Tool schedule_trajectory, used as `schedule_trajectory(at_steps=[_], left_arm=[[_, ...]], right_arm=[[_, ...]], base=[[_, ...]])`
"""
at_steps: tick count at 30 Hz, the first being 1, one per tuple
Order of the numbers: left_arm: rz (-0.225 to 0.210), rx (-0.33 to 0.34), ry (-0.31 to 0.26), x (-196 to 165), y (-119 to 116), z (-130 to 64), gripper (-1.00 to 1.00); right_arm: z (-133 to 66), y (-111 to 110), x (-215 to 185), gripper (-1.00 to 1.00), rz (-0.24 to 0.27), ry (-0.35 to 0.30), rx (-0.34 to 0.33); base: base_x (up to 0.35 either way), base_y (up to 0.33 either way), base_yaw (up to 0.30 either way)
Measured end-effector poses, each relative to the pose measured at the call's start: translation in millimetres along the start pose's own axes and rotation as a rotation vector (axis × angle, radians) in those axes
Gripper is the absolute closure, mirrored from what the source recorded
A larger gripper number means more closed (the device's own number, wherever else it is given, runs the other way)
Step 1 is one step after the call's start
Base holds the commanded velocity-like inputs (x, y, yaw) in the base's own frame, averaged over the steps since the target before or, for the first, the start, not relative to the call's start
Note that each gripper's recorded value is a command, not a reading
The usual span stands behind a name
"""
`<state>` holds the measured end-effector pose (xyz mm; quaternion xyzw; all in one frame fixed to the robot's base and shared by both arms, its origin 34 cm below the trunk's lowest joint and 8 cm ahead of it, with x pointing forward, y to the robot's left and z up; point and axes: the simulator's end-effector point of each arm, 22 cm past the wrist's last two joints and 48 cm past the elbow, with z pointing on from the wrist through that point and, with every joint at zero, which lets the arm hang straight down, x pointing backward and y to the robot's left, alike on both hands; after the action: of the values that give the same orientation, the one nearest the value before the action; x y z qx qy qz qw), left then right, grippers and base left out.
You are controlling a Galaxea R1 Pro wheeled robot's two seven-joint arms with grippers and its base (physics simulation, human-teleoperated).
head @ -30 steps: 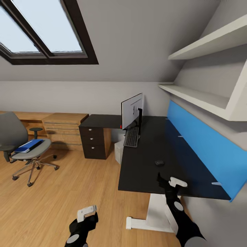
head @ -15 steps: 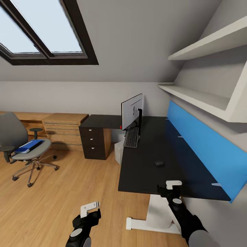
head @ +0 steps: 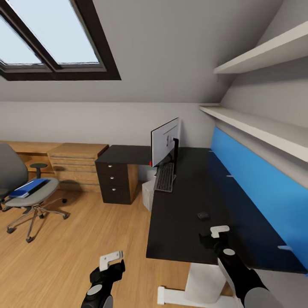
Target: In the bedroom, organize the workspace by keeping the computer under the desk, ensuring the monitor is on the desk, placing the keyboard on the desk next to the monitor, placing the mouse on the desk next to the keyboard, moving the folder from the swivel chair onto the desk next to the mouse, stacking the notebook on top of the folder with the pen on top of the notebook, and positioning the swivel chair next to the desk.
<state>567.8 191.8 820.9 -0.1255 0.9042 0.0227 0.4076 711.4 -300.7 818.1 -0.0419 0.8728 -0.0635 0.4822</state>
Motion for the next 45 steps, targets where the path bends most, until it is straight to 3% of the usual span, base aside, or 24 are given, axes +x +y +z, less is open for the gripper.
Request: schedule_trajectory(at_steps=[13,27,45], left_arm=[[0.005,-0.003,0.001,0.9,3.1,1.1,-1.00],[0.010,-0.006,0.014,7.4,3.9,2.8,-1.00],[0.009,-0.003,0.015,7.7,2.3,2.9,-1.00]], right_arm=[[-0.1,-20.9,22.8,-1.00,-0.016,0.018,0.005],[-0.4,-17.5,22.3,-1.00,-0.022,0.012,-0.043],[-0.2,-30.1,23.3,-1.00,-0.030,0.013,-0.030]], base=[[0.295,0.000,0.000],[0.217,0.000,0.000],[0.064,0.000,0.000]])
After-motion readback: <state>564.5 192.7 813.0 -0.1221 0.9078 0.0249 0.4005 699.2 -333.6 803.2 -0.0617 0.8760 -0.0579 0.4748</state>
